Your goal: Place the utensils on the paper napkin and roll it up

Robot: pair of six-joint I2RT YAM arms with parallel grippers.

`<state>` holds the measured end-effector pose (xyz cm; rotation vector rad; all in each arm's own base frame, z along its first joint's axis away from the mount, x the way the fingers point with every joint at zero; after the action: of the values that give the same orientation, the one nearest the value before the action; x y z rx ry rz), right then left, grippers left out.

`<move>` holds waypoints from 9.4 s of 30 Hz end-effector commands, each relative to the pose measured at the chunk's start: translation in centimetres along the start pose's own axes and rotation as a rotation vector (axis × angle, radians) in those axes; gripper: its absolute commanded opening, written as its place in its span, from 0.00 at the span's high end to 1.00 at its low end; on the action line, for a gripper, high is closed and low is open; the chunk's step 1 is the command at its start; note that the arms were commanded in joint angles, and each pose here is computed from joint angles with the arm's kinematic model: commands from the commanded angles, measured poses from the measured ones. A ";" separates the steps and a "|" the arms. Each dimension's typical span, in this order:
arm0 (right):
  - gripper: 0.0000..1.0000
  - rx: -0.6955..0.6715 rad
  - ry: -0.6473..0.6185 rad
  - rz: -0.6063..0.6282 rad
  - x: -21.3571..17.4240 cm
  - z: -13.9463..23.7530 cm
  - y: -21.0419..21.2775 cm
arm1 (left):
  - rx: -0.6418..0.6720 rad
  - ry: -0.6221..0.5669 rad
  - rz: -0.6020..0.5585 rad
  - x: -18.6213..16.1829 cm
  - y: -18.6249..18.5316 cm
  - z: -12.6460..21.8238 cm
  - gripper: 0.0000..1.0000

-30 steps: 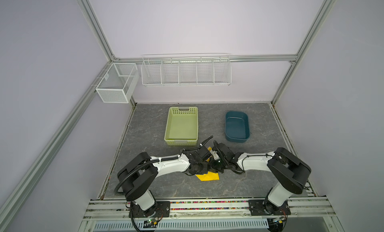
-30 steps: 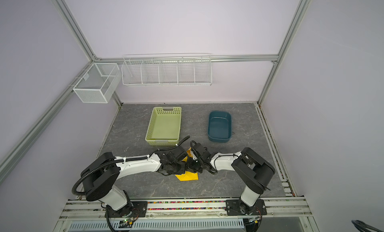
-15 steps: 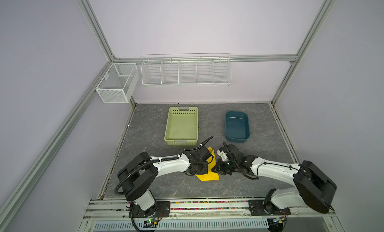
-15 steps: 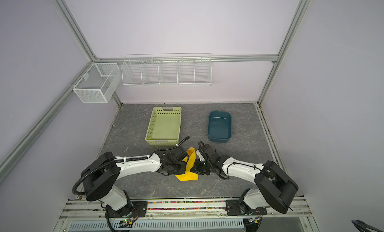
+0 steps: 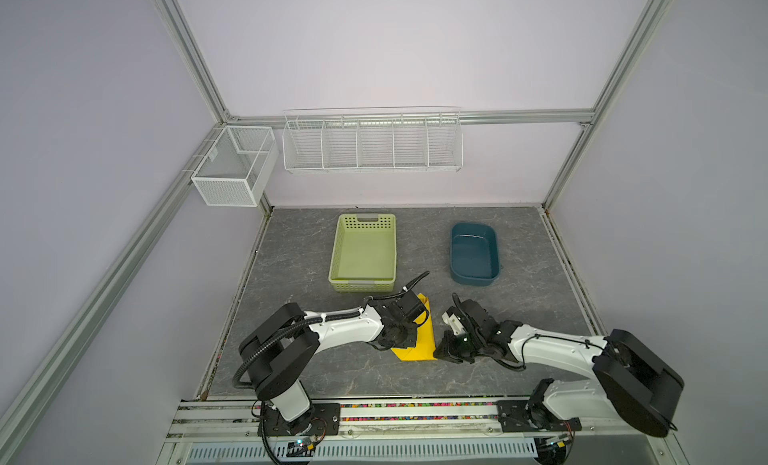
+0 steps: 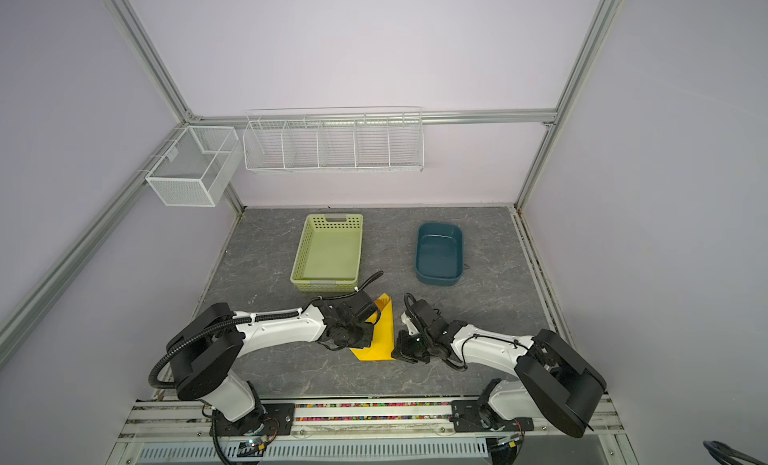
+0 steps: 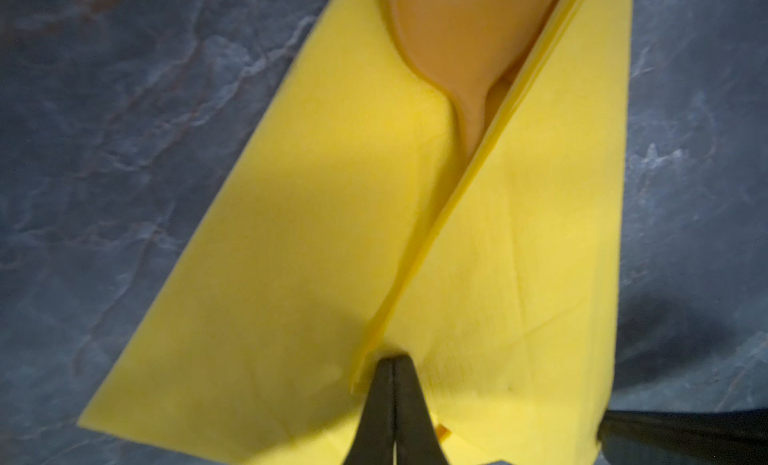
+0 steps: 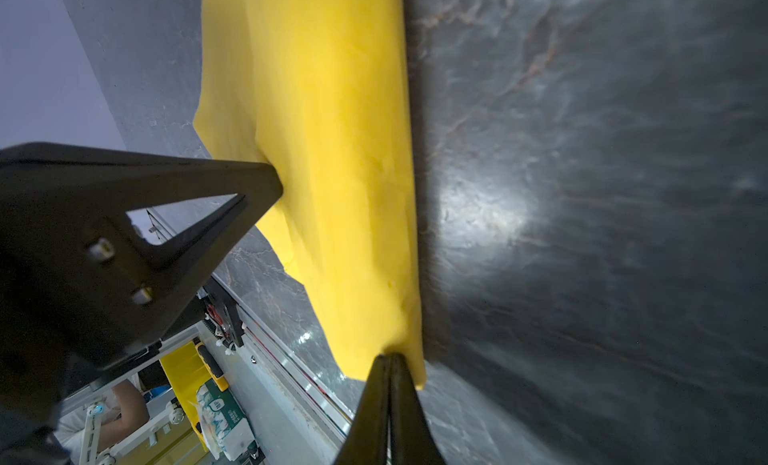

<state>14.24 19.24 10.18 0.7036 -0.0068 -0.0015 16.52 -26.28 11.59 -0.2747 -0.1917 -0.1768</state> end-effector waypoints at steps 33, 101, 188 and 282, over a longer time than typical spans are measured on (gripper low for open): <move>0.93 0.028 0.059 0.046 0.8 -1.5 0.5 | 0.115 -0.007 -0.039 0.0 1.0 0.0 1.00; 0.93 0.036 0.020 0.008 4.8 -1.1 1.5 | 0.005 0.069 -0.051 -2.1 0.6 -1.8 0.95; 0.94 -0.139 -0.029 0.043 16.0 -1.3 0.8 | 0.024 0.111 -0.043 -2.7 1.0 -2.9 0.97; 0.93 0.014 0.168 0.057 3.8 -3.3 2.8 | -0.136 -0.025 0.020 -2.1 0.3 2.1 0.88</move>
<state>18.32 23.59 9.54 0.7343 0.1338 0.1271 14.08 -24.81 12.83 -0.4210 -0.2034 -0.1807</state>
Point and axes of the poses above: each gripper's point midway between its finger pads, its own z axis back along the fingers, its own y axis along the line the jaws close on, x = y × z, the point moved 10 cm from there along z, back along the fingers, and after that the axes turned 2 degrees about z, right-handed, at the moved point
